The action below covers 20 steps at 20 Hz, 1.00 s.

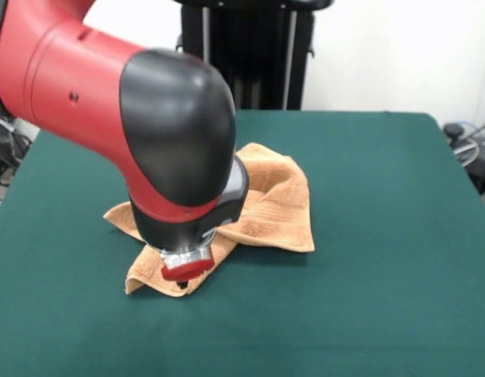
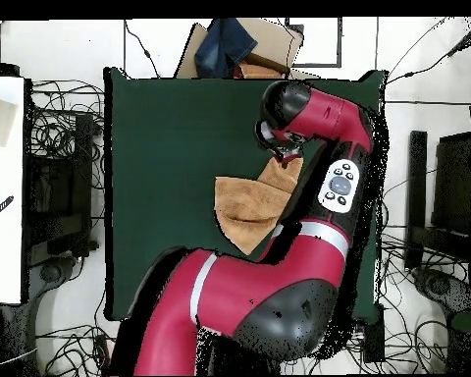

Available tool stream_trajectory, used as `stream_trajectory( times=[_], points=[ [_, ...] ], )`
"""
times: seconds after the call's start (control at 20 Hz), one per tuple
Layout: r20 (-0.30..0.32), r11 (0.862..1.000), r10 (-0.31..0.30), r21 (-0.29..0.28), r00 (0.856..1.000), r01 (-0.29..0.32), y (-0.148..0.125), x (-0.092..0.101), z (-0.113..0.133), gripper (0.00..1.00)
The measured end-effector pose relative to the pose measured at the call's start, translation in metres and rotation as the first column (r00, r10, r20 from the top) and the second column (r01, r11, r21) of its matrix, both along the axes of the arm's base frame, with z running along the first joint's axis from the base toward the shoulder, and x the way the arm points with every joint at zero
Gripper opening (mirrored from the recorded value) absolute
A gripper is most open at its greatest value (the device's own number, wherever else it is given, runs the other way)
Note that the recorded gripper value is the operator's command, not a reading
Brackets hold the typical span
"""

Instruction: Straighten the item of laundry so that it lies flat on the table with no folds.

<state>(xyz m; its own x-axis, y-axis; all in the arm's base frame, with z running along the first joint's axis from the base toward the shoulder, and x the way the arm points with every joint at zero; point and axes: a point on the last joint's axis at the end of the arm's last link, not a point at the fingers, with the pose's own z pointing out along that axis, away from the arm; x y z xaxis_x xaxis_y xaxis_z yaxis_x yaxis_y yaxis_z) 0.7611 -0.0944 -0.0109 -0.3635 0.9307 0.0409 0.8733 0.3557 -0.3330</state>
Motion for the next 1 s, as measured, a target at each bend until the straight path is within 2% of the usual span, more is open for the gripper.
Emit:
stream_trajectory(
  times=[0.2,0.45,0.65,0.85,0.9,1.0],
  points=[
    [-0.008,1.0,0.002,0.0,1.0,-0.002,0.001,-0.004,-0.011,1.0],
    [-0.004,1.0,0.011,-0.001,1.0,-0.011,0.008,-0.002,-0.007,1.0],
    [0.011,1.0,0.015,-0.003,1.0,-0.015,0.012,0.003,0.006,1.0],
    [0.046,1.0,0.014,-0.008,0.999,-0.013,0.011,0.013,0.033,1.0],
    [0.065,1.0,0.013,-0.011,0.998,-0.012,0.01,0.019,0.047,1.0],
    [0.077,1.0,0.013,-0.014,0.997,-0.012,0.01,0.022,0.055,1.0]
  ],
)
